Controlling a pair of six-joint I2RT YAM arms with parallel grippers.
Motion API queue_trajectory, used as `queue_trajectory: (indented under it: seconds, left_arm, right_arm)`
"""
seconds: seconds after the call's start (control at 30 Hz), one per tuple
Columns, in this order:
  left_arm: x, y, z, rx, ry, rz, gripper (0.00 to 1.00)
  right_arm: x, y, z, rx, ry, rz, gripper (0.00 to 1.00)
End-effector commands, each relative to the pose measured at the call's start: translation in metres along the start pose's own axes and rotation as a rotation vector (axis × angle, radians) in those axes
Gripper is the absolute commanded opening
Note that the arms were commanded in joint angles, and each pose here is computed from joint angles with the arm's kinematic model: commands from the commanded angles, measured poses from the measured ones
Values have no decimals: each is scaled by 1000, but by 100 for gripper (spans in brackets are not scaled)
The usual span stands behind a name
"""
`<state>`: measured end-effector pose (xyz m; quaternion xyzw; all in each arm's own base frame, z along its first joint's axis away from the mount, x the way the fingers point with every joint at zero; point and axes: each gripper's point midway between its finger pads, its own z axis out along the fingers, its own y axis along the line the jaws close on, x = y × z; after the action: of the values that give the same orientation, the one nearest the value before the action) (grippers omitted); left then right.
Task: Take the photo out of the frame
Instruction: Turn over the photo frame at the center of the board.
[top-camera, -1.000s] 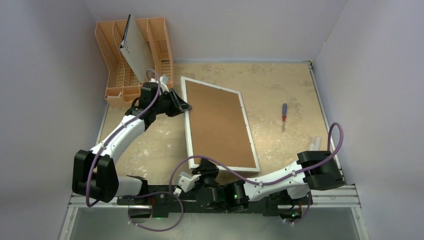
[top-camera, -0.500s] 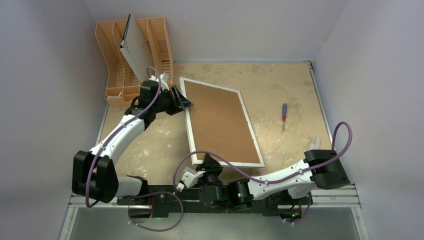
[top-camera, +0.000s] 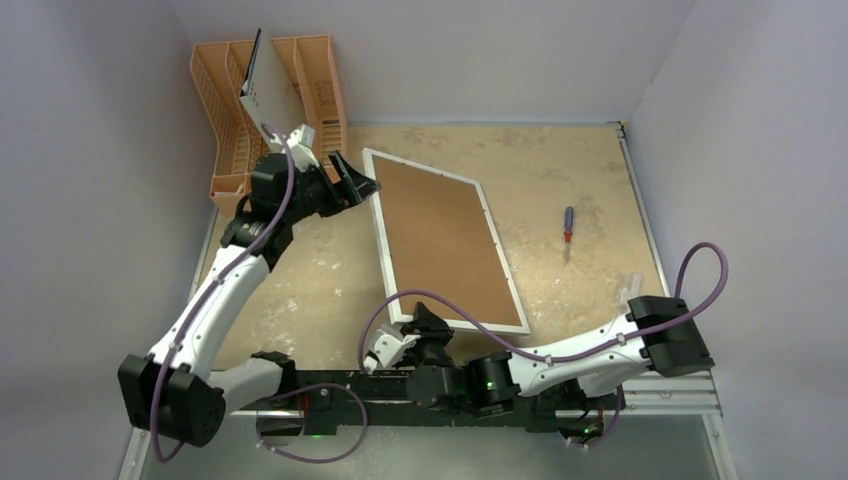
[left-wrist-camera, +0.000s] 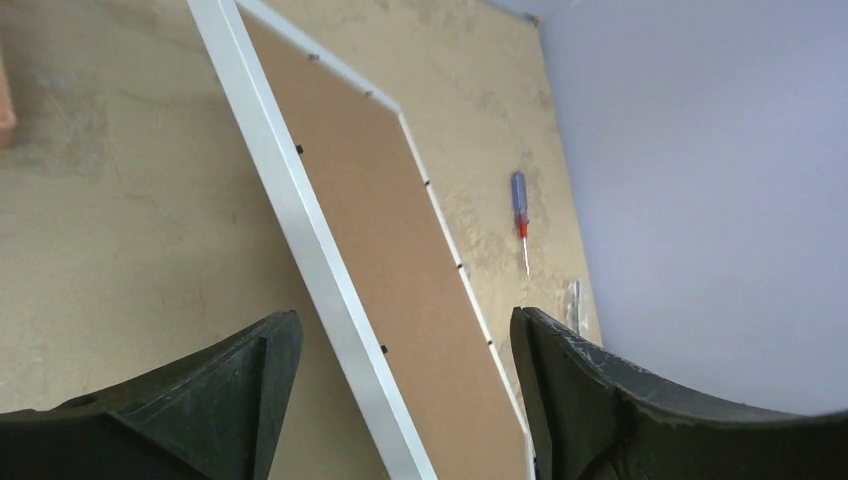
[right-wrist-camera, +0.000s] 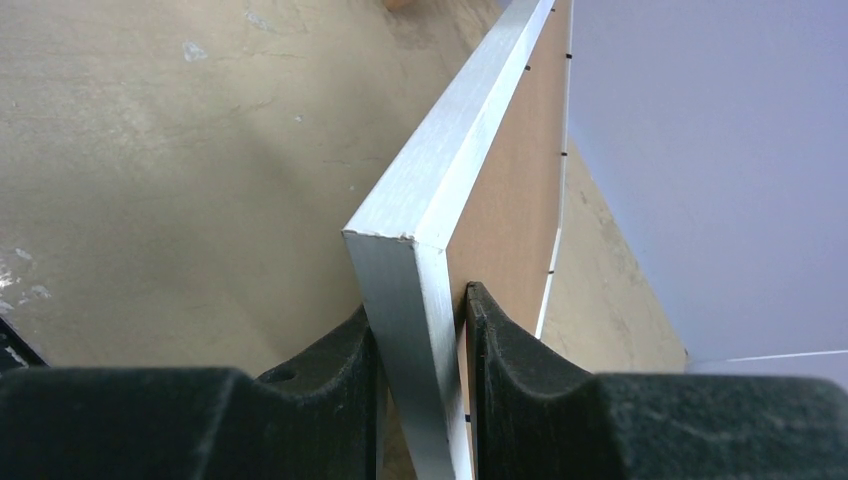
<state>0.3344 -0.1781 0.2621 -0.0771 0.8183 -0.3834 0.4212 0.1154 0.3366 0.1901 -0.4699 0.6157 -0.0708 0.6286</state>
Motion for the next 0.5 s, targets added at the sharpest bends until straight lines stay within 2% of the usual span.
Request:
queue_trajectory:
  seconds: [0.0,0.27,0.47]
  left_arm:
    - [-43,-21,-41,-53,-178,67,82]
    - [-44,22,-81,-280,-319,20,84]
    - [-28,47,-104,-328,-424,-69,85]
  right_arm:
    - [-30,-18,-5,17,-66,312,0]
    - [-51,-36,-13,0,-103,463,0]
    - [-76,-57,-24,-42,-170,618,0]
